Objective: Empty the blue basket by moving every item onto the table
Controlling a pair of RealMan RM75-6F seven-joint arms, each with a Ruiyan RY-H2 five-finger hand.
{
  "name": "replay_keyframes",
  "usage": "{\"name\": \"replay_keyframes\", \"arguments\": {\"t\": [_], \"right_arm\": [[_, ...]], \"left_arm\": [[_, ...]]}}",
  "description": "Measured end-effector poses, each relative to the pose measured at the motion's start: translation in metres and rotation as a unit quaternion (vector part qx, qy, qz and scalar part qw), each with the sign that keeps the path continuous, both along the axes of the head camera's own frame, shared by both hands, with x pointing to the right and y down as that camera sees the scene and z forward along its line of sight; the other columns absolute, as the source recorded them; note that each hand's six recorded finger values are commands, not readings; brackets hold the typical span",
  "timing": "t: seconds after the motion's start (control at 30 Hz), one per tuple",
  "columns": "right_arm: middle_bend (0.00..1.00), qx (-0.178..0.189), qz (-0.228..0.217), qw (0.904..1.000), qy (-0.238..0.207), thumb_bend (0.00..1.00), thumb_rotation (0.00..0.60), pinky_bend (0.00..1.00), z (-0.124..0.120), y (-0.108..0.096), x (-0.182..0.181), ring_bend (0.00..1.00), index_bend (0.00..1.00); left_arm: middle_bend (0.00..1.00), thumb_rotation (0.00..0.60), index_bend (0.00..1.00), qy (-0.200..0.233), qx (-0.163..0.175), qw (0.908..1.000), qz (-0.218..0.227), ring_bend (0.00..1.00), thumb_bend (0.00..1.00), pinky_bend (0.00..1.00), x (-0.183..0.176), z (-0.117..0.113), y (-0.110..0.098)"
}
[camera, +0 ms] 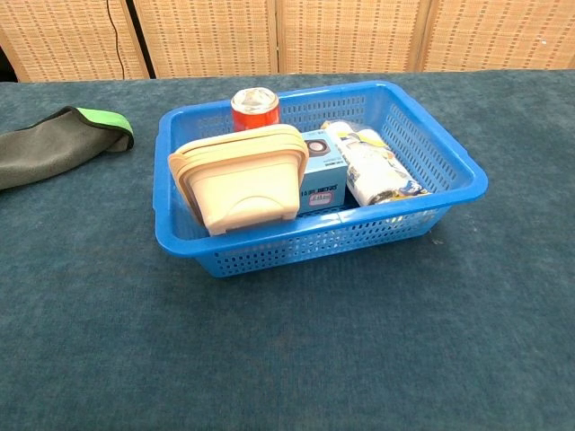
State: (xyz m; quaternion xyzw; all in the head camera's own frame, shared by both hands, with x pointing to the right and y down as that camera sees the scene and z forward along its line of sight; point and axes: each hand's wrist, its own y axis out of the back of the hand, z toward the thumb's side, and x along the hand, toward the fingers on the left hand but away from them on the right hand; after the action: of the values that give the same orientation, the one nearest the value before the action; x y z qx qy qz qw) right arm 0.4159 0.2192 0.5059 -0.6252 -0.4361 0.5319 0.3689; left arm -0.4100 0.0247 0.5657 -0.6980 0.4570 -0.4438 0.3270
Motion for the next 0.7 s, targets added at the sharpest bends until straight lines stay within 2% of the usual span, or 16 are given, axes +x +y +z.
{"name": "replay_keyframes", "arguments": {"t": [0.17,0.3,0.5,0.7], "right_arm": [[0.00,0.002,0.003,1.0000,-0.001,0.00,0.600,0.00,-0.001,-0.001,0.001,0.00,0.00],[0.00,0.001,0.003,1.0000,0.000,0.00,0.600,0.00,-0.001,-0.001,0.001,0.00,0.00],[0.00,0.003,0.005,1.0000,-0.001,0.00,0.600,0.00,-0.002,-0.001,0.003,0.00,0.00],[0.00,0.002,0.006,1.0000,-0.001,0.00,0.600,0.00,-0.003,-0.001,0.003,0.00,0.00]], "left_arm": [[0.00,0.500,0.00,0.017,-0.046,0.9962,0.073,0.00,0.00,0.00,0.039,-0.007,0.031],[0.00,0.503,0.00,0.036,-0.080,0.9876,0.130,0.00,0.00,0.00,0.069,0.002,0.060],[0.00,0.515,0.00,0.084,-0.112,0.9749,0.173,0.00,0.00,0.00,0.109,0.025,0.093],[0.00,0.516,0.00,0.117,-0.137,0.9613,0.209,0.00,0.00,0.00,0.141,0.035,0.117]]}}
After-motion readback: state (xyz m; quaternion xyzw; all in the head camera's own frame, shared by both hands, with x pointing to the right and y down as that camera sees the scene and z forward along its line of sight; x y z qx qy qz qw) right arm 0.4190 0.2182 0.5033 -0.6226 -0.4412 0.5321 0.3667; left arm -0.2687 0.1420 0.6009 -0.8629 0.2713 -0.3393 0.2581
